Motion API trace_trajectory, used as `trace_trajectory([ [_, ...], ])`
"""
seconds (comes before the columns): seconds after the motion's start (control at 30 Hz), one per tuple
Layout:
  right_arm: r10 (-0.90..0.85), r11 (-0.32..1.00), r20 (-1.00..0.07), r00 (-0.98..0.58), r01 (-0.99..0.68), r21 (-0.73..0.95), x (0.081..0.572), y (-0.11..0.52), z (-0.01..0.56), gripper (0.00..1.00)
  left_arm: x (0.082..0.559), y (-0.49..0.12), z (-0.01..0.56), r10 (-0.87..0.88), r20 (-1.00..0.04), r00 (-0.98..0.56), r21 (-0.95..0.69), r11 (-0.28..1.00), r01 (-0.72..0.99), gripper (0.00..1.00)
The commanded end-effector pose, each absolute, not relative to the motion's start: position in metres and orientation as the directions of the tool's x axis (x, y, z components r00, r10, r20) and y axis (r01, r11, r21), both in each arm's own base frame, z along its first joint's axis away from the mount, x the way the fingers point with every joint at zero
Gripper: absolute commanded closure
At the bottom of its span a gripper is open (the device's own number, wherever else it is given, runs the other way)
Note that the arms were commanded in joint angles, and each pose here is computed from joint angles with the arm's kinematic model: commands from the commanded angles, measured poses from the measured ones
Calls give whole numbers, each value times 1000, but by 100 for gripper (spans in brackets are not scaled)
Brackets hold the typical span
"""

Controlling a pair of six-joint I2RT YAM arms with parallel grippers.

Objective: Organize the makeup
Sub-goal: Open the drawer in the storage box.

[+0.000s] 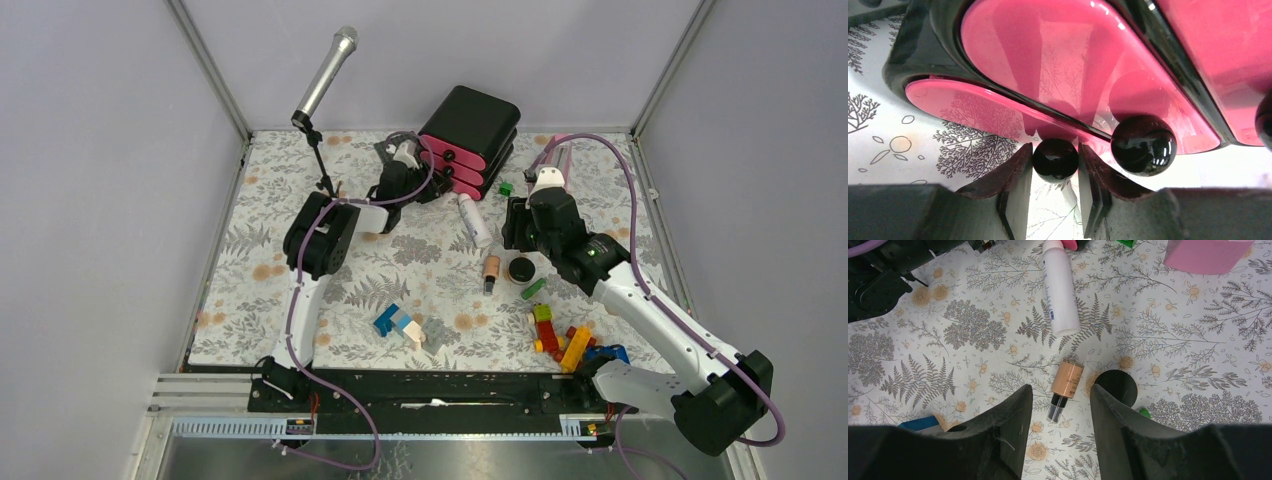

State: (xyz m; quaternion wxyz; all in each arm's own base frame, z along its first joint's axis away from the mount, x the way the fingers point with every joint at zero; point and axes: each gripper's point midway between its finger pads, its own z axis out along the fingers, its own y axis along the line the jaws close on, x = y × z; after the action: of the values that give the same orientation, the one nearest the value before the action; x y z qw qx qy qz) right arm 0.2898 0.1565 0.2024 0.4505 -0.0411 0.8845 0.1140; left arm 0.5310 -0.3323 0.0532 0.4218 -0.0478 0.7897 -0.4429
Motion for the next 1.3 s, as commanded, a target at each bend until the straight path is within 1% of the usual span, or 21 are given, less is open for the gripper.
trace_trajectory([
  [0.0,47,971,-835,-549,-169,166,292,153,220,47,525,-330,85,-454,-666,-592,-726,578,373,76],
  [0.27,66,966,-837,-543,-175,190,288,154,224,47,503,-318,86,-435,-676,-595,-711,599,369,78],
  [0.83,102,957,-840,-533,-178,229,281,154,231,47,456,-294,82,-333,-708,-623,-642,673,369,81],
  [1.27,90,956,-837,-540,-190,225,278,154,228,46,425,-284,77,-277,-727,-628,-595,711,375,83],
])
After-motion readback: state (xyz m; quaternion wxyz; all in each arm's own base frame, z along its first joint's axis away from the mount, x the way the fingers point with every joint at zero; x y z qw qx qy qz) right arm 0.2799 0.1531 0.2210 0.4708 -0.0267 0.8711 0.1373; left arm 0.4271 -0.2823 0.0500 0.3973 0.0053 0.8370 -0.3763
